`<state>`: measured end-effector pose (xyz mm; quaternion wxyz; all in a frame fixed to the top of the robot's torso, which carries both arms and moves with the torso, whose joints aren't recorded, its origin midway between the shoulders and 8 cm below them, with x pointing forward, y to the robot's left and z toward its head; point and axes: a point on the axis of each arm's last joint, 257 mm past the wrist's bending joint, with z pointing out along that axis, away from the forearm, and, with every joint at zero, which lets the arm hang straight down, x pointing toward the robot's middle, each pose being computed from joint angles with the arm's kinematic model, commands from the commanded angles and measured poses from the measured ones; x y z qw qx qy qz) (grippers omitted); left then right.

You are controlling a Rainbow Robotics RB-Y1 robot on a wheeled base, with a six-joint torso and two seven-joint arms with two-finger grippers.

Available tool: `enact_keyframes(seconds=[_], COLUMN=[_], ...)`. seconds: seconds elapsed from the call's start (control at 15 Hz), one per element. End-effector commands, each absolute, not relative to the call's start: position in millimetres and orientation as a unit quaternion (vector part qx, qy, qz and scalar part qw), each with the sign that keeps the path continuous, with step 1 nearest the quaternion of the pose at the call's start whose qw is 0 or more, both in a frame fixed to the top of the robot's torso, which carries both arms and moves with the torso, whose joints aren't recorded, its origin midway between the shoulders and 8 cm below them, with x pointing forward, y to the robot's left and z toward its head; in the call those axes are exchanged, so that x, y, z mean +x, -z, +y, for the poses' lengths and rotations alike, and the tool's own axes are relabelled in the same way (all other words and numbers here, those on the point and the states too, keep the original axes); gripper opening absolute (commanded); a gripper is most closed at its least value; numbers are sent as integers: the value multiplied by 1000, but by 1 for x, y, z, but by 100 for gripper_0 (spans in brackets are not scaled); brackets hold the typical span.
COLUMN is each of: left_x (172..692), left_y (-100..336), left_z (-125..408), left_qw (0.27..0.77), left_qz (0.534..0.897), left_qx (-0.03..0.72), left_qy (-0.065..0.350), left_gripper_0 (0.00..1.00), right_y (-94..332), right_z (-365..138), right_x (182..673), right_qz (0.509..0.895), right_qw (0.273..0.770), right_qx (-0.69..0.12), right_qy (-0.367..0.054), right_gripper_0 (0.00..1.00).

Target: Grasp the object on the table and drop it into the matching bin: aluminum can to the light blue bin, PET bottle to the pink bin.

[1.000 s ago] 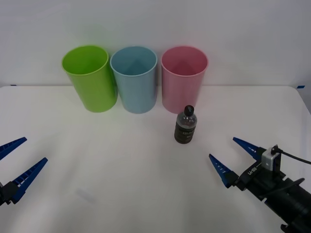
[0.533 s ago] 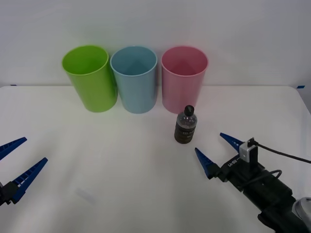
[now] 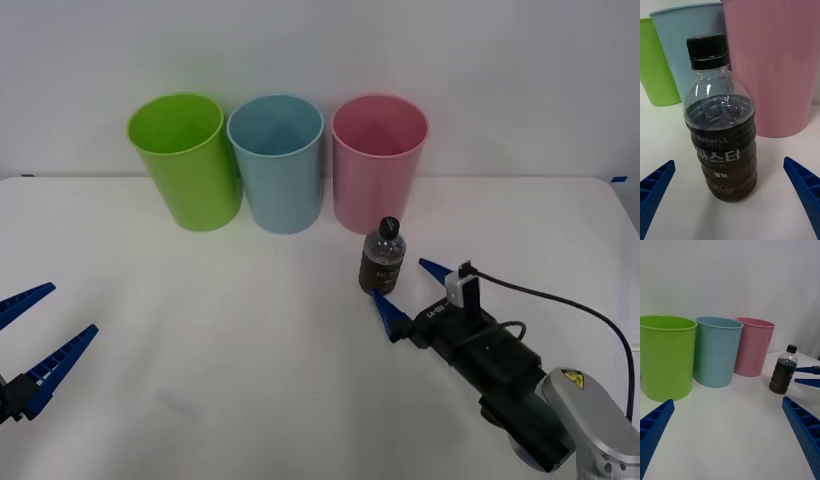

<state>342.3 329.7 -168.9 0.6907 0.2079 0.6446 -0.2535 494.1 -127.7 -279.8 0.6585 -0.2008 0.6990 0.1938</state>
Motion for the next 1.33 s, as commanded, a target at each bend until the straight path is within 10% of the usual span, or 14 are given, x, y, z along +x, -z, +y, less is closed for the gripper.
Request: enact_keyframes(seconds=[0.07, 1.13, 1.2, 1.27, 1.33], left_x=[342, 342, 342, 342, 342], left_y=[169, 169, 169, 169, 169], left_z=[330, 330, 330, 330, 330], left_qw=[691, 691, 691, 691, 691], left_qz=[645, 645, 645, 645, 645], left_qx=[208, 208, 208, 208, 208], left_qy=[253, 253, 253, 253, 253], left_gripper_0=[100, 100, 100, 100, 100], right_y=[282, 277, 276, 276, 276], right_z=[-118, -97, -97, -98, -98], right_x=[508, 537, 537, 538, 538], right_qz=[701, 704, 703, 704, 704], right_qw=[658, 659, 660, 660, 660], right_qx=[-199, -191, -189, -187, -187], right_qy=[-191, -183, -185, -185, -185], right_gripper_0=[100, 100, 21, 0, 0])
